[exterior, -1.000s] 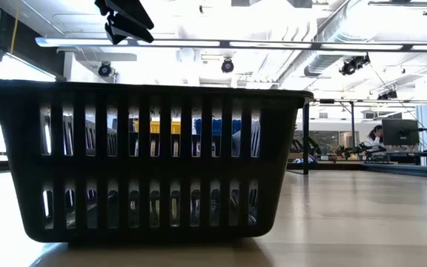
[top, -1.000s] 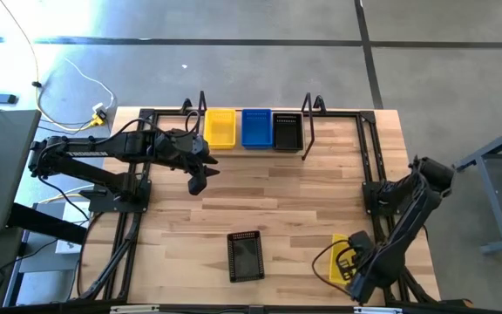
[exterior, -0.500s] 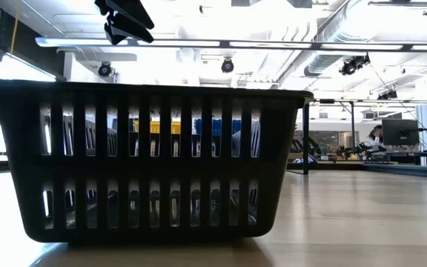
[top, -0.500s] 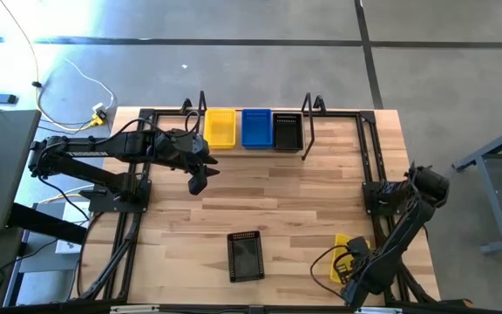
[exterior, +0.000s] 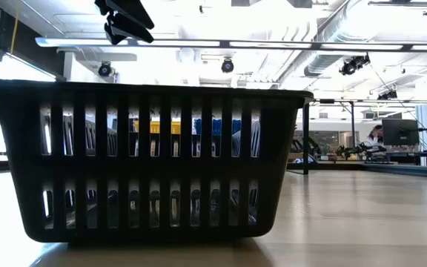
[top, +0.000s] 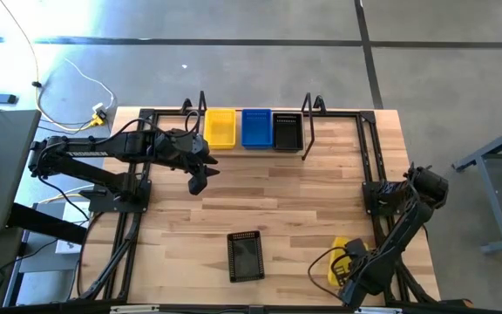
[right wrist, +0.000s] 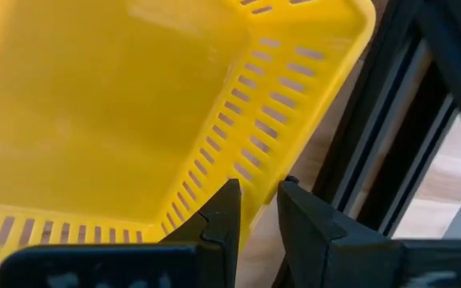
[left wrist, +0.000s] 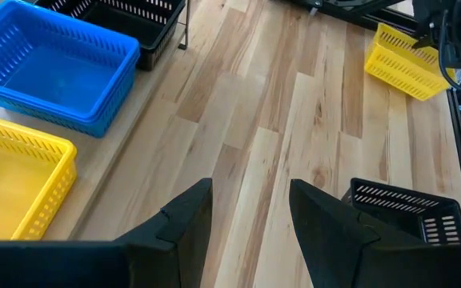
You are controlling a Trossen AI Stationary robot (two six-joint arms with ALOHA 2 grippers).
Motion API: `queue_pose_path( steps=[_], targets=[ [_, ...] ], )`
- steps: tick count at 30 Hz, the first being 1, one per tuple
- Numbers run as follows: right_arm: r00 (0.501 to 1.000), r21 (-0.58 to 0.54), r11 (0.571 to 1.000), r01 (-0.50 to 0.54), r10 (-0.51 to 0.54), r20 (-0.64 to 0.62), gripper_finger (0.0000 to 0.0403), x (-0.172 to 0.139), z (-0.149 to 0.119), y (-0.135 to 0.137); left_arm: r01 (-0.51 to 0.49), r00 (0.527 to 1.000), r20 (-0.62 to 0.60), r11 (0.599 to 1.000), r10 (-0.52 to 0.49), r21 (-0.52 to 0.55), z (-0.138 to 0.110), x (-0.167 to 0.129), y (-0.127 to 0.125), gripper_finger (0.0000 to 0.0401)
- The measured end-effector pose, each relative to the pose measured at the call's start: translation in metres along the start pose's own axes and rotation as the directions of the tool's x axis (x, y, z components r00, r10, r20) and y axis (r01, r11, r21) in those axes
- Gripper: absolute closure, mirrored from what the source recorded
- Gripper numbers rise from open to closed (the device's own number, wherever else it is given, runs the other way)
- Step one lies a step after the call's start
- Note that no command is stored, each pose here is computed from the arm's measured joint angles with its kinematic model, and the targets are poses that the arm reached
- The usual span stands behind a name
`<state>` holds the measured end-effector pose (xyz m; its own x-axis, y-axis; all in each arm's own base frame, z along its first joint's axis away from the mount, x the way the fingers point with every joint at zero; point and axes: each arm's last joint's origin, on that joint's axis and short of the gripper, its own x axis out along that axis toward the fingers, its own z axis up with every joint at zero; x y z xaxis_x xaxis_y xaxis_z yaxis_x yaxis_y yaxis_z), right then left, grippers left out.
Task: Stack baskets on shelf by color
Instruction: Stack the yellow bin on top of the yellow bin on the shelf
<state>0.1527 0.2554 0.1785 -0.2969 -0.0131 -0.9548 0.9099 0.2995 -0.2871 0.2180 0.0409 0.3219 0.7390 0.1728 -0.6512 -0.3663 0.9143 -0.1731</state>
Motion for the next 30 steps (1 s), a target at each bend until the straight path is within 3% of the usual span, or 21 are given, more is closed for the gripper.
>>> queue_pose_path(
  steps=[6,13,18,30],
  targets=[
    [1.0,0.006,1.0,-0.001,0.001,-0.003,0.0317,0.0,0.001,0.001,0.0,1.0,0.0,1.0,0.0,0.001,0.0,0.0,0.0,0.0245],
    [0.999,0.035,0.998,-0.043,0.044,-0.023,0.0265,-0.01,0.005,0.001,0.001,1.0,0.004,1.0,-0.001,0.003,0.0,0.0,0.0,0.0245],
    [1.0,0.053,0.999,-0.01,0.01,-0.009,0.0235,-0.011,0.007,-0.004,0.003,1.0,0.013,1.0,-0.003,0.002,0.001,0.0,0.0,0.0245],
    [0.999,0.056,0.998,0.011,-0.012,0.03,0.0231,0.005,0.004,0.007,0.005,1.0,0.02,1.0,-0.005,0.002,0.002,0.0,0.0,0.0245]
  ],
)
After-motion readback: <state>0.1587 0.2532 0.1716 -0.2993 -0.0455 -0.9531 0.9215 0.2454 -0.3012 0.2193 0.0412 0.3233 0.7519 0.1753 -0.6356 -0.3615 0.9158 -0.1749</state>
